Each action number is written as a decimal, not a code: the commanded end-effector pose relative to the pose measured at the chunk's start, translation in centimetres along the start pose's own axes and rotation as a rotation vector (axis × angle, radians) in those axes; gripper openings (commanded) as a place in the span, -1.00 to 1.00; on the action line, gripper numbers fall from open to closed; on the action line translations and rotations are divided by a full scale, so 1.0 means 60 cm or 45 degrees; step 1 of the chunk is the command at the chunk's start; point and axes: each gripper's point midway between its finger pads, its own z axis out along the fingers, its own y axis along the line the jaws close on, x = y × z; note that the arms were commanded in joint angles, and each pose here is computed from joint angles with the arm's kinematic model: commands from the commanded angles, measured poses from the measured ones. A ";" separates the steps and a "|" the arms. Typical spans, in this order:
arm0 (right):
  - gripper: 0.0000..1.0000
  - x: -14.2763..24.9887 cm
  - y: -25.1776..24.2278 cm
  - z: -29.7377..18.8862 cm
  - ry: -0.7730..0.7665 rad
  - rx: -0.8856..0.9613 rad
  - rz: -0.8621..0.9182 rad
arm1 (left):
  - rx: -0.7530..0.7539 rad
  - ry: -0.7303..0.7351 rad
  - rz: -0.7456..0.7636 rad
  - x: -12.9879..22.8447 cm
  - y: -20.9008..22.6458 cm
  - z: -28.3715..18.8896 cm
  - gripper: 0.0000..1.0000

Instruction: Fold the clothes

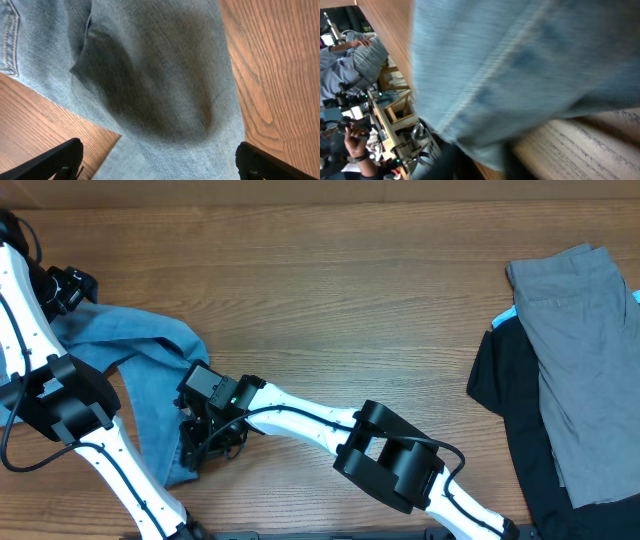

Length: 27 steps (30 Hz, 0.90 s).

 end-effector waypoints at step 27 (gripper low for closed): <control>-0.92 -0.170 -0.424 -0.391 -0.464 0.207 0.709 | 0.287 0.141 0.517 0.090 -0.120 -0.010 1.00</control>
